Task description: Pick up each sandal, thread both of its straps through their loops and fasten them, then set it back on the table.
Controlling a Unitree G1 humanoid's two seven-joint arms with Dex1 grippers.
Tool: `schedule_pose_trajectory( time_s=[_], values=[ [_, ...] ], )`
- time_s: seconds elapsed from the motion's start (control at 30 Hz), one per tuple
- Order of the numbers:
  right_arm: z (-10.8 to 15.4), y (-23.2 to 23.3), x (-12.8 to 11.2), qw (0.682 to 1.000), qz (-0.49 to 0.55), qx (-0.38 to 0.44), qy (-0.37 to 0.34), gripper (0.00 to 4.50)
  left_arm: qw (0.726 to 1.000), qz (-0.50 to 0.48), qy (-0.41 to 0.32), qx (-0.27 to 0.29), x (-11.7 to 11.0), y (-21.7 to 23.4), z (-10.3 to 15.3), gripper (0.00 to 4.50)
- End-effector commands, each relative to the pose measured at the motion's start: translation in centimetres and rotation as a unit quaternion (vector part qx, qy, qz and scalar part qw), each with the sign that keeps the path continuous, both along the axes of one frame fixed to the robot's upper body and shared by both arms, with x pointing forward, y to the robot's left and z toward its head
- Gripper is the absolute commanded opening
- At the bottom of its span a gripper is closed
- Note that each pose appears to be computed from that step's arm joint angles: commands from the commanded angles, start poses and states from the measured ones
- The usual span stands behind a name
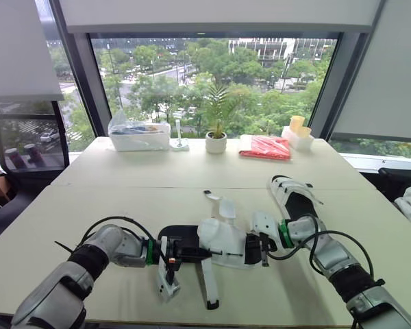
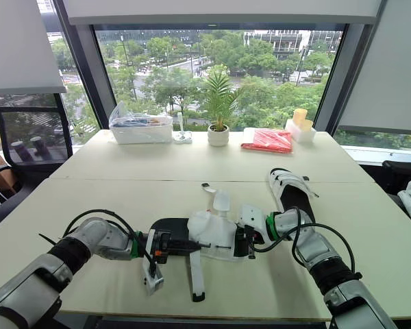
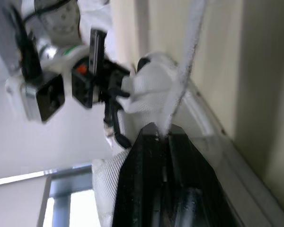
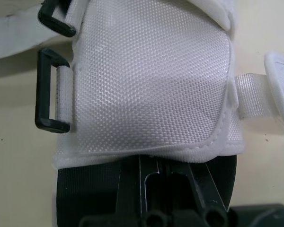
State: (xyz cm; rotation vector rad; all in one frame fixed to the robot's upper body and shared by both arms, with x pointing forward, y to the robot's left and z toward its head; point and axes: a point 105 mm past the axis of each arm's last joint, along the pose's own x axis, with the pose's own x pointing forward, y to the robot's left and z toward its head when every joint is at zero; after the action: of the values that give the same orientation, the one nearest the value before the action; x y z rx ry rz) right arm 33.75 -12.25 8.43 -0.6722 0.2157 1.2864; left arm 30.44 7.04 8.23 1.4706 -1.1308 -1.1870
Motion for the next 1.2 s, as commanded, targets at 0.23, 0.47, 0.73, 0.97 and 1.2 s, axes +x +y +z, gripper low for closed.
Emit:
schedule_pose_trajectory(
  time_s=[0.23, 0.47, 0.73, 0.97, 1.2],
  values=[
    [-2.7, -1.1, -0.2, 0.998, -0.022, -0.045, 0.035, 0.0, 0.993, 0.013, 0.051, -0.103, 0.4, 1.3, 3.7, 4.23],
    [-2.7, -1.0, -0.3, 0.998, -0.017, -0.045, 0.036, 0.0, 0.969, 0.065, 0.215, -0.1, 0.2, 4.8, 2.3, 4.23],
    [-2.8, -1.2, -0.4, 0.998, -0.014, -0.05, 0.038, 0.0, 0.721, 0.279, 0.63, -0.079, 4.4, 7.6, -1.6, 4.23],
    [-3.0, -1.0, -0.7, 0.998, -0.009, -0.05, 0.039, 0.0, 0.417, 0.154, 0.896, -0.026, 1.8, 6.2, -0.2, 4.23],
    [-3.1, -0.9, -1.3, 0.998, -0.007, -0.049, 0.043, 0.0, 0.334, 0.145, 0.931, 0.008, 0.8, 5.4, 0.1, 4.23]
  ],
)
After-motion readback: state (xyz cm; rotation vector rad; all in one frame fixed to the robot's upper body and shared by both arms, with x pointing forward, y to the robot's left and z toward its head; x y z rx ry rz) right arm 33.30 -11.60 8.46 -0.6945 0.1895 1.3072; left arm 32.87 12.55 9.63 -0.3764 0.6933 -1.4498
